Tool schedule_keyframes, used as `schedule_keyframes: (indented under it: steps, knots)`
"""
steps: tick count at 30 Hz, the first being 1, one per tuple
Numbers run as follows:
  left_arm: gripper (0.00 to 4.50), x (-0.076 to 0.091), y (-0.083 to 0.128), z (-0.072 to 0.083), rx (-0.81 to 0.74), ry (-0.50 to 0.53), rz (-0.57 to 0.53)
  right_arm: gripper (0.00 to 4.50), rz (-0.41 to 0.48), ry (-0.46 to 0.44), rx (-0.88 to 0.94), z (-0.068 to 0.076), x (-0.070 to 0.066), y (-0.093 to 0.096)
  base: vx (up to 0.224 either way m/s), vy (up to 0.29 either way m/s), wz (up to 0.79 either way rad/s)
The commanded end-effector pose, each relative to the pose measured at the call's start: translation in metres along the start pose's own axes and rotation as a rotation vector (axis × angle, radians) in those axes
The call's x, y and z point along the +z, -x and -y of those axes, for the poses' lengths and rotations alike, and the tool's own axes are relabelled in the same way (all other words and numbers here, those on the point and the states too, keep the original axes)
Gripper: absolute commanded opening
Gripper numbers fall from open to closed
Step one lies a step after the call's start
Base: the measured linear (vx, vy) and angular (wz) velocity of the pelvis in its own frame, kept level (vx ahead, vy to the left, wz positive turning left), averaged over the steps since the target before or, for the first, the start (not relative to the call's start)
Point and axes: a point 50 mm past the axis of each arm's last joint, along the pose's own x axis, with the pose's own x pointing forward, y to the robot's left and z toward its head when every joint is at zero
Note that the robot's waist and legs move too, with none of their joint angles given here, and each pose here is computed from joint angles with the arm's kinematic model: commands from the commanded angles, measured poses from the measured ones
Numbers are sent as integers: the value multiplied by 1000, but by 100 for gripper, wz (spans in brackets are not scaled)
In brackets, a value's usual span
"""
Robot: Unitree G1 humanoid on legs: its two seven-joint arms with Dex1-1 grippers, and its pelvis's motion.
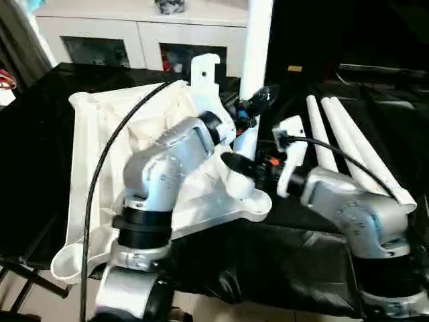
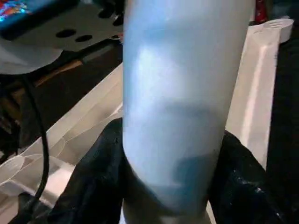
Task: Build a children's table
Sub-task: Pick table leg
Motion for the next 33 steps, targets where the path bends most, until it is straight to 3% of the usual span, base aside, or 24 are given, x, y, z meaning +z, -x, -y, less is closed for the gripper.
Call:
schedule_keyframes:
  steps: [1,4,5,11,14,16,23,33]
  knots:
    - [237,-3,2,-4,36,17,0,190,96,77,31,-13,24,-2,0,0,0]
    - [214,-1,2,-1,11,24,12,190,95,77,35,-14,25,-2,0,0,0]
    - [207,0,3,0,-21,26,17,246,90,50,64,-14,25,-2,0,0,0]
    - [187,0,4,2,-84,19,14,304,70,45,94,-11,25,1,0,0,0]
    - [186,0,4,7,-219,-64,-37,330,-30,66,162,6,28,19,0,0,0]
    - [185,0,4,7,-232,-74,-46,348,-43,65,168,9,30,22,0,0,0]
    - [185,-1,4,11,-298,-94,-82,349,-153,89,243,14,34,31,0,0,0]
    - [185,0,5,13,-310,-82,-67,349,-241,83,319,13,22,30,0,0,0]
